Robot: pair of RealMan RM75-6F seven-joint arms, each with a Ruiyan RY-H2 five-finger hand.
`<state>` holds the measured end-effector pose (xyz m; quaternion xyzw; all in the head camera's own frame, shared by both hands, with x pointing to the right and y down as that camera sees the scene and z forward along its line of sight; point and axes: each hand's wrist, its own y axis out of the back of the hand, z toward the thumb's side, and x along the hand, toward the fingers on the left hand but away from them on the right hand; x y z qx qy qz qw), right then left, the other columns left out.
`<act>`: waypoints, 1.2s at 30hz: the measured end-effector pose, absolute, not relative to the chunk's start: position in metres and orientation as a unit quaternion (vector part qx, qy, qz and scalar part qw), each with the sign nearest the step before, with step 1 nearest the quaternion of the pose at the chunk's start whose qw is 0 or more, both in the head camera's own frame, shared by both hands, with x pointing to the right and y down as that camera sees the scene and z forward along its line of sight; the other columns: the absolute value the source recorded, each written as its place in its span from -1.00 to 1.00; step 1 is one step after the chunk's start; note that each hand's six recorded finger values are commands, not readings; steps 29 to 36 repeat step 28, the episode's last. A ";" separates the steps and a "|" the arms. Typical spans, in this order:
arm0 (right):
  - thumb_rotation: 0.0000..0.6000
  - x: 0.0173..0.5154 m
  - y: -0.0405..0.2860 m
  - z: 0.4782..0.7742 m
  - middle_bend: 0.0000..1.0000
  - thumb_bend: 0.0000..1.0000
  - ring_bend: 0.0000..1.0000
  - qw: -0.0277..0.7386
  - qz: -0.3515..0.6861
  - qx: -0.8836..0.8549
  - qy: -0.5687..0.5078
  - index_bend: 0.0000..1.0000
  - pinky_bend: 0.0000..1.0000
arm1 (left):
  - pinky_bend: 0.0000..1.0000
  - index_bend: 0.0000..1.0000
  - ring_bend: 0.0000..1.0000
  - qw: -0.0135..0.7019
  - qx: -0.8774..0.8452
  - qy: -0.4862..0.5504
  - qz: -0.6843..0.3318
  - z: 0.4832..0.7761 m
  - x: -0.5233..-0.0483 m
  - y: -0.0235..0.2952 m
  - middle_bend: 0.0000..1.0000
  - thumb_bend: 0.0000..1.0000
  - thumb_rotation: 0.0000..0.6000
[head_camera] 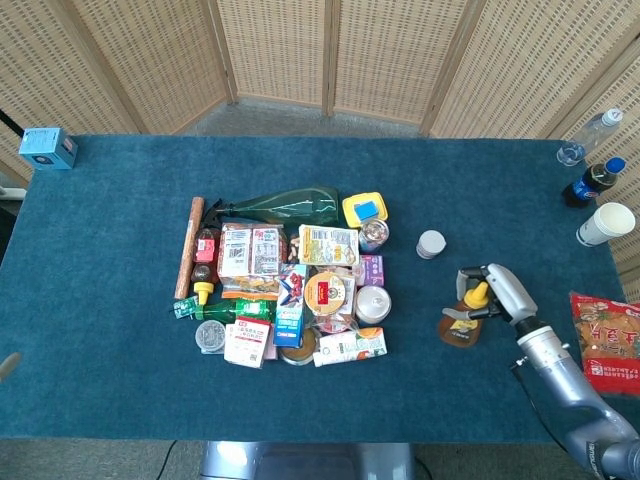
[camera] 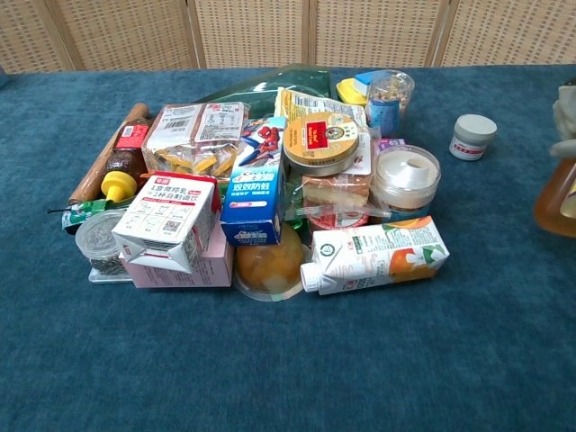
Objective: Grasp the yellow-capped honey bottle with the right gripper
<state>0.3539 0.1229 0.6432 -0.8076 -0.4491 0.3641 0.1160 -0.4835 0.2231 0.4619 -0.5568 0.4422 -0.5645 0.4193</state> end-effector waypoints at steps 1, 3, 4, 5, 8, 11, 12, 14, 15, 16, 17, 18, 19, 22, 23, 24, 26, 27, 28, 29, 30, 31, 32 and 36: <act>1.00 0.354 0.121 0.640 1.00 -0.86 1.00 0.118 0.360 -0.807 -0.453 0.61 1.00 | -1.00 -0.78 -0.68 0.420 -0.558 0.441 -0.564 0.462 -0.483 0.223 -0.53 -1.00 1.00; 1.00 0.355 0.117 0.631 1.00 -0.85 1.00 0.123 0.350 -0.805 -0.464 0.61 1.00 | -1.00 -0.78 -0.68 0.419 -0.559 0.440 -0.564 0.463 -0.482 0.222 -0.53 -1.00 1.00; 1.00 0.354 0.115 0.626 1.00 -0.85 1.00 0.126 0.345 -0.804 -0.468 0.61 1.00 | -1.00 -0.78 -0.68 0.419 -0.560 0.439 -0.564 0.463 -0.482 0.222 -0.53 -1.00 1.00; 1.00 0.354 0.113 0.622 1.00 -0.84 1.00 0.129 0.339 -0.803 -0.472 0.61 1.00 | -1.00 -0.78 -0.69 0.420 -0.560 0.439 -0.564 0.464 -0.481 0.222 -0.53 -1.00 1.00; 1.00 0.350 0.105 0.607 1.00 -0.84 1.00 0.139 0.321 -0.803 -0.482 0.61 1.00 | -1.00 -0.78 -0.68 0.421 -0.561 0.439 -0.562 0.463 -0.480 0.222 -0.53 -1.00 1.00; 1.00 0.343 0.098 0.590 1.00 -0.84 1.00 0.151 0.300 -0.804 -0.491 0.60 1.00 | -1.00 -0.78 -0.68 0.421 -0.562 0.438 -0.561 0.464 -0.480 0.223 -0.53 -1.00 1.00; 1.00 0.340 0.095 0.583 1.00 -0.84 1.00 0.156 0.291 -0.804 -0.495 0.60 1.00 | -1.00 -0.78 -0.68 0.421 -0.562 0.438 -0.561 0.464 -0.480 0.223 -0.53 -1.00 1.00; 1.00 0.336 0.091 0.574 1.00 -0.84 1.00 0.163 0.279 -0.804 -0.499 0.60 1.00 | -1.00 -0.78 -0.69 0.421 -0.562 0.438 -0.561 0.464 -0.480 0.224 -0.53 -1.00 1.00; 1.00 0.333 0.087 0.567 1.00 -0.84 1.00 0.167 0.272 -0.804 -0.502 0.60 1.00 | -1.00 -0.77 -0.69 0.421 -0.562 0.439 -0.561 0.463 -0.480 0.224 -0.53 -1.00 1.00; 1.00 0.331 0.085 0.563 1.00 -0.84 1.00 0.171 0.267 -0.804 -0.504 0.60 1.00 | -1.00 -0.77 -0.68 0.421 -0.561 0.439 -0.561 0.463 -0.480 0.224 -0.53 -1.00 1.00; 1.00 0.329 0.083 0.559 1.00 -0.84 1.00 0.173 0.262 -0.803 -0.506 0.60 1.00 | -1.00 -0.78 -0.68 0.422 -0.561 0.440 -0.560 0.462 -0.481 0.224 -0.53 -1.00 1.00; 1.00 0.326 0.081 0.554 1.00 -0.84 1.00 0.177 0.256 -0.803 -0.508 0.60 1.00 | -1.00 -0.78 -0.68 0.423 -0.560 0.441 -0.560 0.461 -0.481 0.224 -0.53 -1.00 1.00; 1.00 0.324 0.079 0.551 1.00 -0.84 1.00 0.180 0.252 -0.803 -0.509 0.60 1.00 | -1.00 -0.78 -0.68 0.423 -0.560 0.442 -0.559 0.461 -0.481 0.224 -0.53 -1.00 1.00; 1.00 0.318 0.077 0.542 1.00 -0.83 1.00 0.187 0.243 -0.804 -0.510 0.61 1.00 | -1.00 -0.78 -0.68 0.422 -0.559 0.443 -0.560 0.460 -0.483 0.226 -0.53 -1.00 1.00; 1.00 0.316 0.077 0.540 1.00 -0.83 1.00 0.189 0.242 -0.804 -0.509 0.61 1.00 | -1.00 -0.78 -0.68 0.421 -0.559 0.444 -0.560 0.460 -0.483 0.226 -0.53 -1.00 1.00; 1.00 0.314 0.077 0.538 1.00 -0.83 1.00 0.192 0.241 -0.805 -0.508 0.61 1.00 | -1.00 -0.78 -0.68 0.420 -0.560 0.445 -0.559 0.461 -0.484 0.227 -0.53 -1.00 1.00; 1.00 0.312 0.078 0.536 1.00 -0.83 1.00 0.196 0.241 -0.805 -0.505 0.61 1.00 | -1.00 -0.78 -0.68 0.419 -0.560 0.445 -0.559 0.461 -0.484 0.227 -0.53 -1.00 1.00; 1.00 0.310 0.078 0.534 1.00 -0.83 1.00 0.197 0.240 -0.806 -0.504 0.61 1.00 | -1.00 -0.78 -0.68 0.419 -0.561 0.446 -0.558 0.462 -0.484 0.227 -0.53 -1.00 1.00; 1.00 0.309 0.078 0.533 1.00 -0.83 1.00 0.198 0.240 -0.806 -0.503 0.61 1.00 | -1.00 -0.78 -0.68 0.419 -0.561 0.446 -0.557 0.462 -0.484 0.227 -0.53 -1.00 1.00; 1.00 0.309 0.078 0.533 1.00 -0.83 1.00 0.198 0.240 -0.806 -0.503 0.61 1.00 | -1.00 -0.78 -0.68 0.419 -0.561 0.446 -0.557 0.462 -0.484 0.227 -0.53 -1.00 1.00; 1.00 0.309 0.078 0.533 1.00 -0.83 1.00 0.198 0.240 -0.806 -0.503 0.61 1.00 | -1.00 -0.78 -0.68 0.419 -0.561 0.446 -0.557 0.462 -0.484 0.227 -0.53 -1.00 1.00; 1.00 0.309 0.078 0.533 1.00 -0.83 1.00 0.198 0.240 -0.806 -0.503 0.61 1.00 | -1.00 -0.78 -0.68 0.419 -0.561 0.446 -0.557 0.462 -0.484 0.227 -0.53 -1.00 1.00; 1.00 0.309 0.078 0.533 1.00 -0.83 1.00 0.198 0.240 -0.806 -0.503 0.61 1.00 | -1.00 -0.78 -0.68 0.419 -0.561 0.446 -0.557 0.462 -0.484 0.227 -0.53 -1.00 1.00; 1.00 0.309 0.078 0.533 1.00 -0.83 1.00 0.198 0.240 -0.806 -0.503 0.61 1.00 | -1.00 -0.78 -0.68 0.419 -0.561 0.446 -0.557 0.462 -0.484 0.227 -0.53 -1.00 1.00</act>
